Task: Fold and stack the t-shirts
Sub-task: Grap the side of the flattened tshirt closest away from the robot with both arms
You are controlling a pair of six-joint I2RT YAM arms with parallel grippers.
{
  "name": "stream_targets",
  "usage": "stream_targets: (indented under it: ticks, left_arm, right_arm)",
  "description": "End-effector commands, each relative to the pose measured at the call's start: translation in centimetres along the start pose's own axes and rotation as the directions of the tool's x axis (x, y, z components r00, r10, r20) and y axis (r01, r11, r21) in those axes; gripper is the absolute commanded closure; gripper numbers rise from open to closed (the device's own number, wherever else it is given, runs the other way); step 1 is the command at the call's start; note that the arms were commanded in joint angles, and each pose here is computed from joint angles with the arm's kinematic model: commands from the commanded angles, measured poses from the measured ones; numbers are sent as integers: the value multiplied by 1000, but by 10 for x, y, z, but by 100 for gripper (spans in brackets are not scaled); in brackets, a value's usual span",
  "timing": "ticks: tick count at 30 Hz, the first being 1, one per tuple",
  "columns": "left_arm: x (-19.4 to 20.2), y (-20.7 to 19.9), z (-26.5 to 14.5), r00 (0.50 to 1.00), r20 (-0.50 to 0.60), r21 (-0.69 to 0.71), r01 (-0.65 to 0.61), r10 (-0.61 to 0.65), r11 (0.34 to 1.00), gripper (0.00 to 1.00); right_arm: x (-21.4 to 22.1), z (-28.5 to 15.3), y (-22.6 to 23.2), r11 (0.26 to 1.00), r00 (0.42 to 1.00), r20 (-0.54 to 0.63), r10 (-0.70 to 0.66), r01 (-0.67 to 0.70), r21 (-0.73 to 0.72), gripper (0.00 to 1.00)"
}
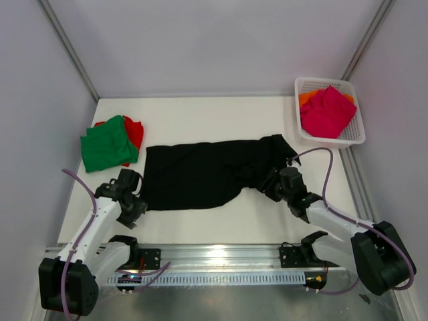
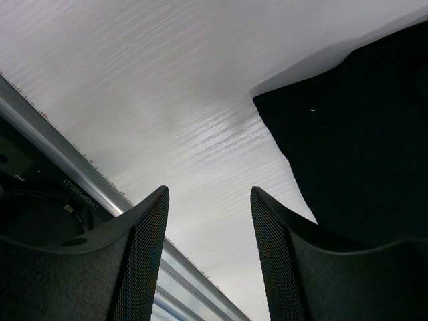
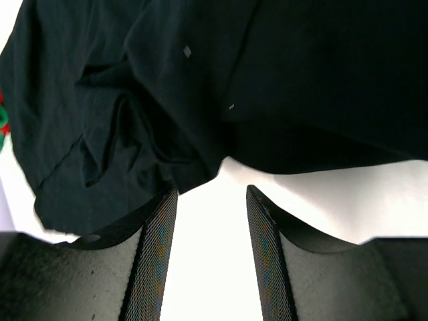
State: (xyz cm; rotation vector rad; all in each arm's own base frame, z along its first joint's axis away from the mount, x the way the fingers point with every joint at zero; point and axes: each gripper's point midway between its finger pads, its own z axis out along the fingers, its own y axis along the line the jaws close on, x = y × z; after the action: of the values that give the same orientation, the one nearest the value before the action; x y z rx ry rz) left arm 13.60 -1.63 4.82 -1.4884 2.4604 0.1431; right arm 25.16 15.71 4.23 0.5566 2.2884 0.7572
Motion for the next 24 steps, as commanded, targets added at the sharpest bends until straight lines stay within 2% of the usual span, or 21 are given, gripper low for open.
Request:
stream_targets:
  ticks: [1, 5, 15, 24]
  left_arm:
    - [-8, -8, -7, 999, 32, 33, 5, -6, 999, 45]
    - [-8, -10, -8, 999, 31, 37, 9, -10, 999, 45]
    - [-9, -6, -9, 999, 37, 32, 19, -20, 999, 45]
    - [-10, -6, -11, 998, 44, 48, 31, -33, 998, 45]
  right_arm:
    - [-36, -7, -2, 997, 988, 157, -16, 3, 83, 50]
    - [-40, -10, -8, 993, 984, 179, -23, 2, 119, 49]
    - [-32, 2, -8, 994, 991, 135, -21, 6, 113, 49]
    - [-39, 13, 8, 997, 991, 131, -23, 13, 82, 50]
